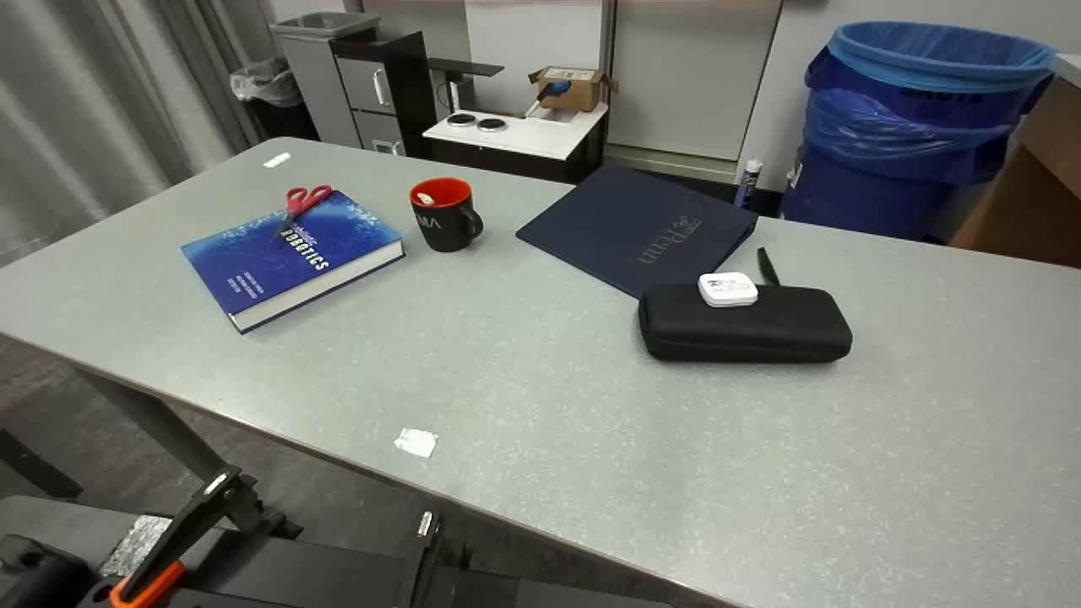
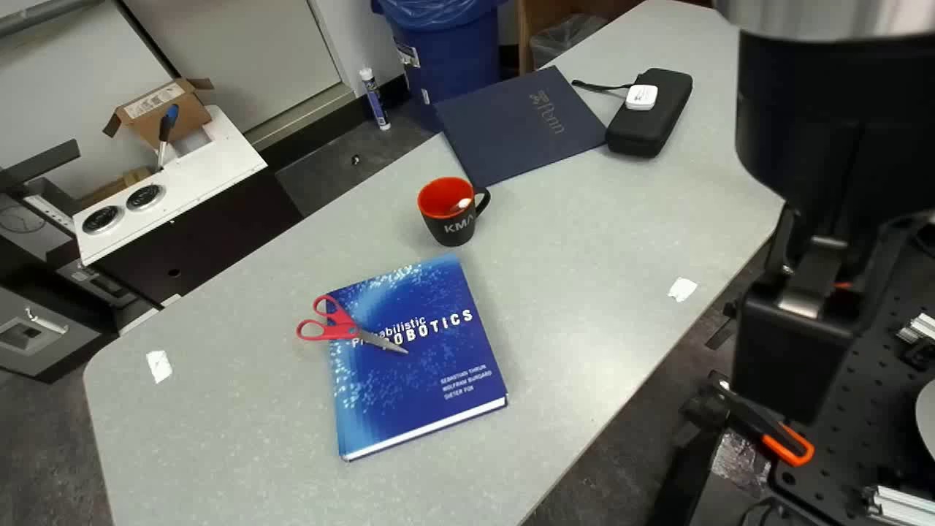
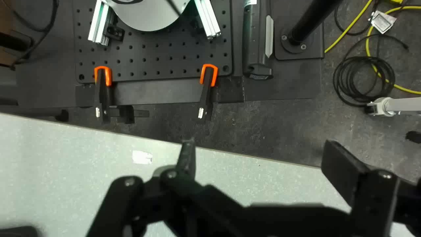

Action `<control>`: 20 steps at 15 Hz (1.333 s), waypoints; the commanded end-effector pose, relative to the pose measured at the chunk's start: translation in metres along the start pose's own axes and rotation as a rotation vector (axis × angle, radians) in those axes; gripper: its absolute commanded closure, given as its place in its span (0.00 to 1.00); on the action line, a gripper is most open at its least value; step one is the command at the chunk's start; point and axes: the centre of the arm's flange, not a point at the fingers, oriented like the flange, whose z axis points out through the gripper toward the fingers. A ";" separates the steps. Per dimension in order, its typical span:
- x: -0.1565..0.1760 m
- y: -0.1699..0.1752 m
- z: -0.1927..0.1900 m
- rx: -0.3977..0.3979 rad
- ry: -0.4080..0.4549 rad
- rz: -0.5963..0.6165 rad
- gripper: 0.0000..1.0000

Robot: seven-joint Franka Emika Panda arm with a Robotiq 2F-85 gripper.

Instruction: Take the pen out of the mug and put it on the table

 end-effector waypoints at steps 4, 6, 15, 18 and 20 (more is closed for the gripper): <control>0.014 0.000 -0.007 -0.018 0.038 0.003 0.00; 0.037 0.003 -0.025 -0.032 0.114 0.030 0.00; 0.107 0.019 -0.083 0.043 0.351 0.121 0.00; 0.117 0.017 -0.084 0.052 0.341 0.130 0.00; 0.134 0.017 -0.084 0.049 0.370 0.162 0.00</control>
